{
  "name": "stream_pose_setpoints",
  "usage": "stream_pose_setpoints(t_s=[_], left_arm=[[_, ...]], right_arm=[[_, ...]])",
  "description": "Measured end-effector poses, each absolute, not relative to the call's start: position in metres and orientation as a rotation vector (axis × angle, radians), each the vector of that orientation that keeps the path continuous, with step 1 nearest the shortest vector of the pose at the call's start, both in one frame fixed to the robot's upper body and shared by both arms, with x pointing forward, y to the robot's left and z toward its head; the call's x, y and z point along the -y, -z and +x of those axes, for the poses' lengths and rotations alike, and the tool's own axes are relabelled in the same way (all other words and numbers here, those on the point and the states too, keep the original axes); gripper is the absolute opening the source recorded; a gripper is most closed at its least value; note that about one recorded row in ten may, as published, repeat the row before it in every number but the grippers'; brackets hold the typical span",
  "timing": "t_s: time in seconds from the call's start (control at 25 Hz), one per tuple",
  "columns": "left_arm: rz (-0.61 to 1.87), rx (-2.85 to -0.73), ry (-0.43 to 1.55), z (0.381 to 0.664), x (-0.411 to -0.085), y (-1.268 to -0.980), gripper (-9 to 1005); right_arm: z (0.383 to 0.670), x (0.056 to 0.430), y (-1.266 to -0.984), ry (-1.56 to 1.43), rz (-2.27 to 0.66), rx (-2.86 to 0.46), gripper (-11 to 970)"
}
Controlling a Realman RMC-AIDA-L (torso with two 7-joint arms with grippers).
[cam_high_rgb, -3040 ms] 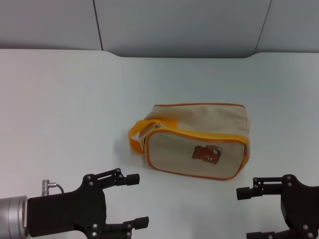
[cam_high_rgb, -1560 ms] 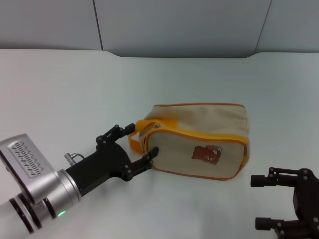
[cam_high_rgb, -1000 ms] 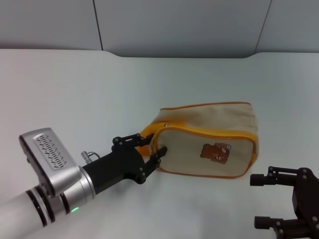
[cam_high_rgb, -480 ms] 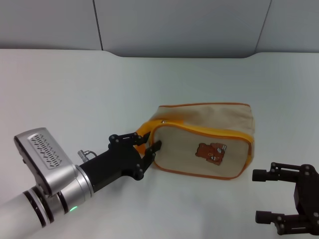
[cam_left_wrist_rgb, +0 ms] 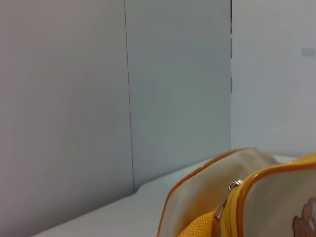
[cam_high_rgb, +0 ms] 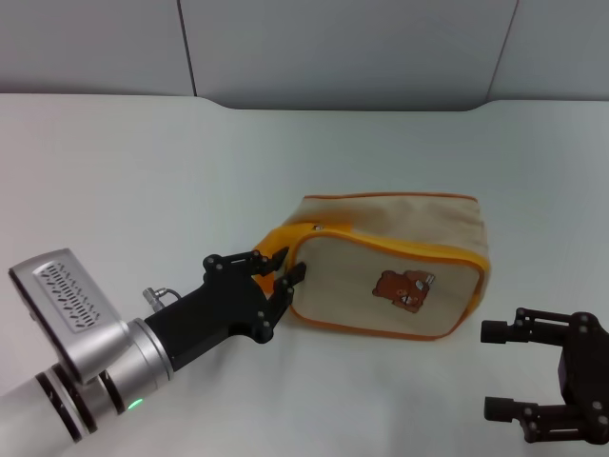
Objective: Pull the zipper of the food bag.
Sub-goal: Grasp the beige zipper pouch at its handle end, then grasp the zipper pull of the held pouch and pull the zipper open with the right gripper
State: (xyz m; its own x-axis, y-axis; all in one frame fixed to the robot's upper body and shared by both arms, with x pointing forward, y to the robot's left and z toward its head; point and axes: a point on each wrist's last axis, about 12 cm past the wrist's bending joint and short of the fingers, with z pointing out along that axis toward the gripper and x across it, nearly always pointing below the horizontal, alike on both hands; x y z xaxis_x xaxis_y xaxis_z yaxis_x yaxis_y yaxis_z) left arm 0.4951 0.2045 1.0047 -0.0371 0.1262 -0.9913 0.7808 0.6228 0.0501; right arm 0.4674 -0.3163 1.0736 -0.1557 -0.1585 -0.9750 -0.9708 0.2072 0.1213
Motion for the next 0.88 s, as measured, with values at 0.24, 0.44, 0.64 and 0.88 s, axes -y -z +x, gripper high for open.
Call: stream_pose_setpoints(t_s=[0.24, 0.44, 0.64, 0.88], left_arm=[[0.775, -1.459, 0.645, 0.490, -0.211, -1.012, 183], [0.798, -1.386, 0.628, 0.499, -0.214, -1.023, 176], [0.866, -1.224, 0.597, 0.513, -0.223, -1.046, 163], [0.947, -1.131, 0.560, 0.531, -0.222, -1.065, 157]], right_arm=[[0.468, 0.319, -1.075, -1.050, -1.053, -1.512, 774], [0.468, 0.329, -1.081, -0.939, -0.805, -1.432, 774], [0.466, 0.333, -1.081, -0.757, -0.551, -1.276, 774], [0.486, 0.300, -1.054, -0.408, -0.513, -1.214, 774]])
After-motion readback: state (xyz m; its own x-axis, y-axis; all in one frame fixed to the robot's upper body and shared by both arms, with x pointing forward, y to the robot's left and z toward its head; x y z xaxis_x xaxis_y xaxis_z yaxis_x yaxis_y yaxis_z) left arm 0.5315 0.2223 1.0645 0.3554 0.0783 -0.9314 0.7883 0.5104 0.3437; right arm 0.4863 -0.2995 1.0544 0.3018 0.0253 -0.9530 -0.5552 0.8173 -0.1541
